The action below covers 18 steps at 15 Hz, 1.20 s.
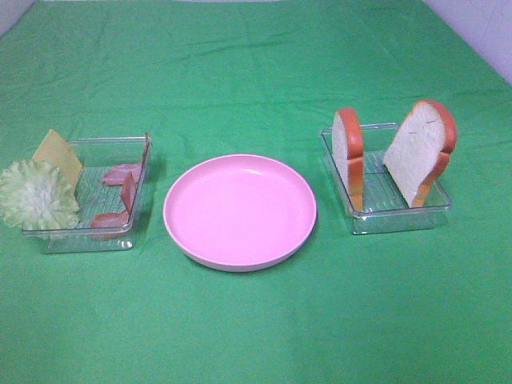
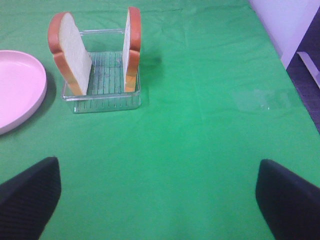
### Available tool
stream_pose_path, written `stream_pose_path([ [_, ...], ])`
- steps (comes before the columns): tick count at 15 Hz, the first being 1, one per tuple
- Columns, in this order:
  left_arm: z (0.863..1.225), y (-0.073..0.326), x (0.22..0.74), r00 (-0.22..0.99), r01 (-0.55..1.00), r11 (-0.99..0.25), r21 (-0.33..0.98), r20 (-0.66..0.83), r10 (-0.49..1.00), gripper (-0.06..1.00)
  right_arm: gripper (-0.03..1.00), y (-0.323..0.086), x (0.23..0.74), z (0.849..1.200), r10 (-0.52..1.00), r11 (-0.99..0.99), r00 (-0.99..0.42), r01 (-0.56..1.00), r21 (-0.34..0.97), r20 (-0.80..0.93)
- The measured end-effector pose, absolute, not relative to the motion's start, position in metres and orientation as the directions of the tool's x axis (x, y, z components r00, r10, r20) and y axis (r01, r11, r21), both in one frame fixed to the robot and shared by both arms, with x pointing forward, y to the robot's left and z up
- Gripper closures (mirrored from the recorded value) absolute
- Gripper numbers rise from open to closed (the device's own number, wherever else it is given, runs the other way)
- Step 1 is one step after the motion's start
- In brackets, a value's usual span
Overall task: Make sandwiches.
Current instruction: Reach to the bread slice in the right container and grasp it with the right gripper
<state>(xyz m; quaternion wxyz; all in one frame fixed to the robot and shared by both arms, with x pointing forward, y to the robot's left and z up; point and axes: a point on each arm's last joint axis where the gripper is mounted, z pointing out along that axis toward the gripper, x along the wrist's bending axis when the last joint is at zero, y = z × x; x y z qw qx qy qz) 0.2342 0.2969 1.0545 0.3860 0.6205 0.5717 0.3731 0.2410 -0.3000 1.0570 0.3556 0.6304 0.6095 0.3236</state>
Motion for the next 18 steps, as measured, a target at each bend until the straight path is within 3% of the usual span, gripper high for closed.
stream_pose_path([
  [4, 1.055, 0.297, 0.234, 0.068, 0.421, -0.048, 0.906, 0.022, 0.997, -0.05, -0.01, -0.301, 0.285, 1.091, 0.999, -0.006, 0.043, 0.525, 0.851, -0.019],
  [9, 1.055, 0.297, 0.234, 0.068, 0.421, -0.048, 0.906, 0.022, 0.997, -0.05, -0.01, -0.306, 0.388, 1.134, 0.999, -0.016, 0.038, 0.628, 0.778, -0.011],
  [14, 1.055, 0.297, 0.234, 0.068, 0.421, -0.048, 0.906, 0.022, 0.997, -0.05, -0.01, -0.31, 0.484, 1.132, 0.999, 0.025, -0.005, 0.787, 0.616, -0.034],
  [18, 1.055, 0.297, 0.234, 0.068, 0.421, -0.048, 0.906, 0.022, 0.997, -0.05, 0.0, -0.304, 0.538, 1.127, 0.997, 0.024, -0.059, 0.853, 0.521, 0.052],
])
